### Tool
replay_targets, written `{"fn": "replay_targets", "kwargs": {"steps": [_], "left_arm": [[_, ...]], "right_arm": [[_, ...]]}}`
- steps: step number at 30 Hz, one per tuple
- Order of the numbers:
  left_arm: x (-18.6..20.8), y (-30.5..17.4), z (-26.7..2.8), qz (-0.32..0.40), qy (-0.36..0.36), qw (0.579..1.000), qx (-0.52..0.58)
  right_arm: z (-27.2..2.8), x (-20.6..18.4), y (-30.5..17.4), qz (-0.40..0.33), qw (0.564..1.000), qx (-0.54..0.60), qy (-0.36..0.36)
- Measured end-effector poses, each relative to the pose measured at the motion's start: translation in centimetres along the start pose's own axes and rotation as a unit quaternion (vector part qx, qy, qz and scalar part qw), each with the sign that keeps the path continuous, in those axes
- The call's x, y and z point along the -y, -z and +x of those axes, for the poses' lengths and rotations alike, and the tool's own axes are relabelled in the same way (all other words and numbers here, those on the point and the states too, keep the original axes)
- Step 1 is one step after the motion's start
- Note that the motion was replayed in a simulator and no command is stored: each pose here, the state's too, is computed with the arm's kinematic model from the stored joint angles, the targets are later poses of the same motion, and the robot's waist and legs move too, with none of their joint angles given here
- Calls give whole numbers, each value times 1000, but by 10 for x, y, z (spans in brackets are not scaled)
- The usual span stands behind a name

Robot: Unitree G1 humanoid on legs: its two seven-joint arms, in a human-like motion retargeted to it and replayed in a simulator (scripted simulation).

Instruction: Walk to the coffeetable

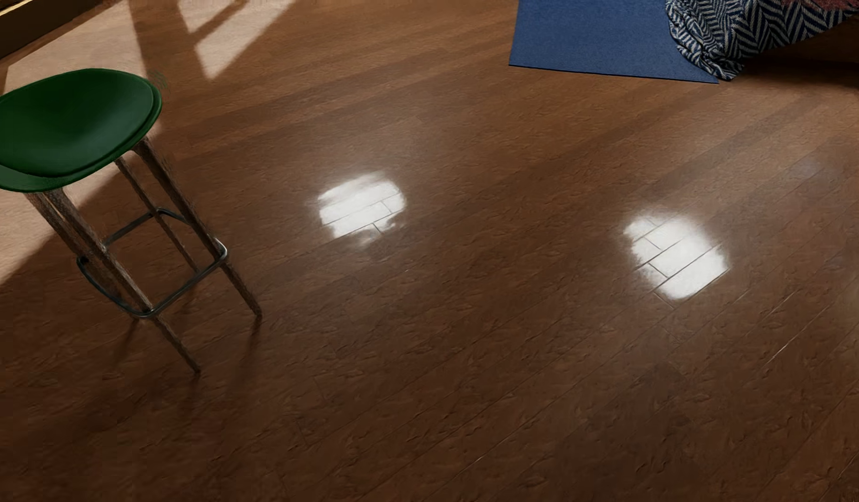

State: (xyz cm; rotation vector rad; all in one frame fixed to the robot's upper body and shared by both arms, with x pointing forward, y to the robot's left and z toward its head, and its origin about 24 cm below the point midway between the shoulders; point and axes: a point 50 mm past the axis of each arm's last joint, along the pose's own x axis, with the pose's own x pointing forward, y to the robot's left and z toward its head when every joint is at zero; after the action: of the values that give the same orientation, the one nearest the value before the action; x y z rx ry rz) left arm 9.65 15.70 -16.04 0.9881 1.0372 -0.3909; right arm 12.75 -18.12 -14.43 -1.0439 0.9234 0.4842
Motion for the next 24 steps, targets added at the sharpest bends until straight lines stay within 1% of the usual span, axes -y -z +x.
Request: {"fn": "replay_targets", "kwargs": {"steps": [1, 2, 4, 6, 9, 11, 14, 17, 19, 21, 22, 24], "left_arm": [[-6, -8, 2, 6, -13, 1000, 18], [-12, -15, 3, 17, -25, 999, 34], [-29, -23, 8, 37, -55, 996, 53], [-52, -32, 12, 36, -98, 992, 66], [-88, -53, 13, 26, -164, 980, 106], [-108, -67, 11, 20, -195, 971, 137], [-117, -84, 7, 13, -208, 963, 170], [-103, -79, 6, 38, -192, 966, 169], [-78, -57, 9, 45, -154, 979, 126], [-47, -29, 9, 61, -83, 992, 69], [-34, -18, 9, 91, -36, 993, 60], [-24, 3, 6, 175, 41, 981, 70]], "right_arm": [[-1, 4, 6, -13, 1000, -2, 3], [-2, 9, 13, -3, 1000, -14, 22], [-5, 16, 21, 51, 994, -46, 80], [-8, 18, 26, 95, 987, -63, 109], [-10, 14, 27, 110, 987, -60, 102], [-10, 7, 27, 113, 987, -68, 87], [-10, -7, 30, 119, 987, -90, 56], [-13, -24, 30, 119, 987, -102, 23], [-15, -37, 31, 126, 985, -115, 5], [-16, -46, 30, 120, 985, -119, -17], [-15, -46, 26, 115, 987, -111, -22], [-9, -39, 12, 104, 991, -78, -9]]}}
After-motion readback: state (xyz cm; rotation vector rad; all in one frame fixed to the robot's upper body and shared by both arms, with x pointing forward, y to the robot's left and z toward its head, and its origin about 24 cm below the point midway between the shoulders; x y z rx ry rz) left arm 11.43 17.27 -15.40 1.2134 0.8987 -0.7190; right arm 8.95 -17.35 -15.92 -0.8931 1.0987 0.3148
